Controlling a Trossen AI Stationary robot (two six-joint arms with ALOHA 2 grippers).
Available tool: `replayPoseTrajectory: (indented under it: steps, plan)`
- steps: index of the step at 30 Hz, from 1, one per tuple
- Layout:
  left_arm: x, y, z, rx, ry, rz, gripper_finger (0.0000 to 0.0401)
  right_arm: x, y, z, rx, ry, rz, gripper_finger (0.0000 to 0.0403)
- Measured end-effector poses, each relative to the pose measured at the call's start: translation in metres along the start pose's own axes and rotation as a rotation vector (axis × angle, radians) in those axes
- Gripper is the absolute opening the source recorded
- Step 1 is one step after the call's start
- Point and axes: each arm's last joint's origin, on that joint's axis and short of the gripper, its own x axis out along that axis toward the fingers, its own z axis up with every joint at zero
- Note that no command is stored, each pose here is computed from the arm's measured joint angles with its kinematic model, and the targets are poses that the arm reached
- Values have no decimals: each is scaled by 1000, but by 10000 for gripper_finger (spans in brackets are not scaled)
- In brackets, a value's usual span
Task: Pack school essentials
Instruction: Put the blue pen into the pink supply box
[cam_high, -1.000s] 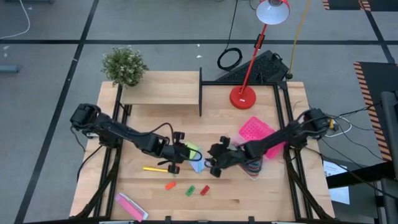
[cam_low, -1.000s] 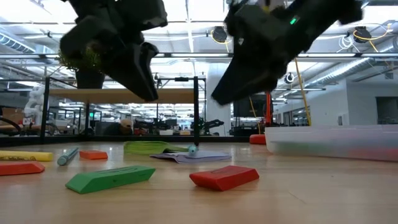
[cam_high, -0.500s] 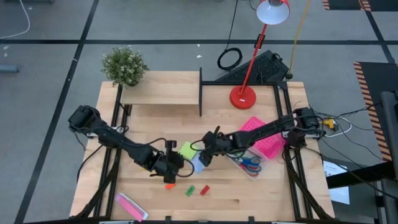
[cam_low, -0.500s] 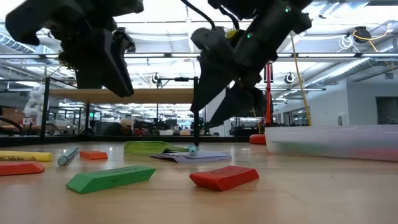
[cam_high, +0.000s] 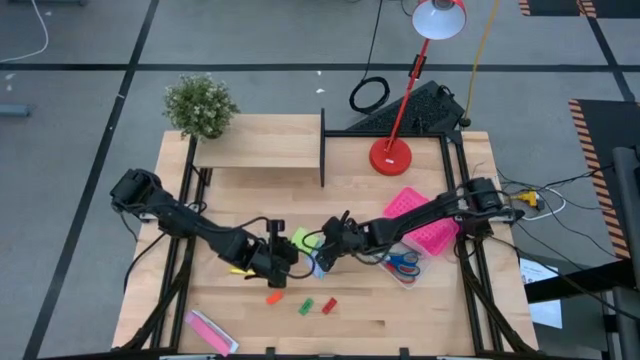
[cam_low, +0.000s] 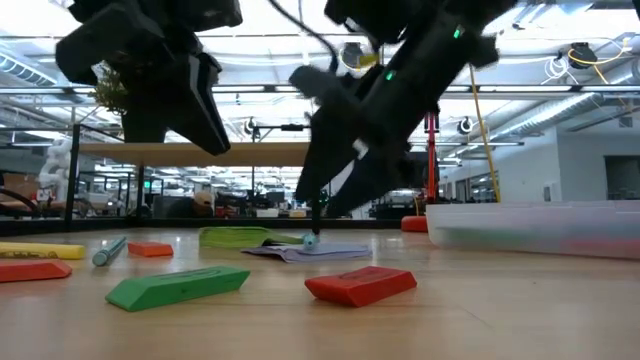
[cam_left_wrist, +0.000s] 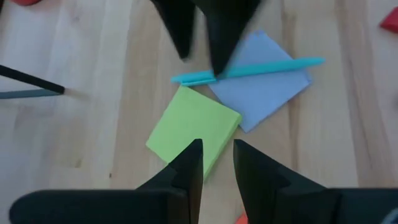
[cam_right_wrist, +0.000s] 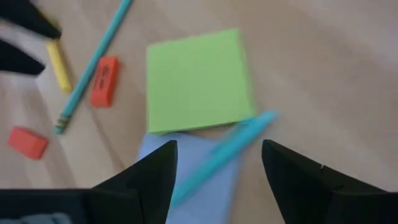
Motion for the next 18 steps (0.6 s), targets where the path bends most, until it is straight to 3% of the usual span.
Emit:
replayPoseTrajectory:
  steps: [6,12,18]
  plan:
    - [3,6,1,-9,8,12,93,20,0,-7,-10,58,-33,219]
    - [3,6,1,10,8,11,93,21,-2,-7,-32,40,-68,217]
    - [3,6,2,8,4,10,93,22,-8,-8,-45,52,-117,176]
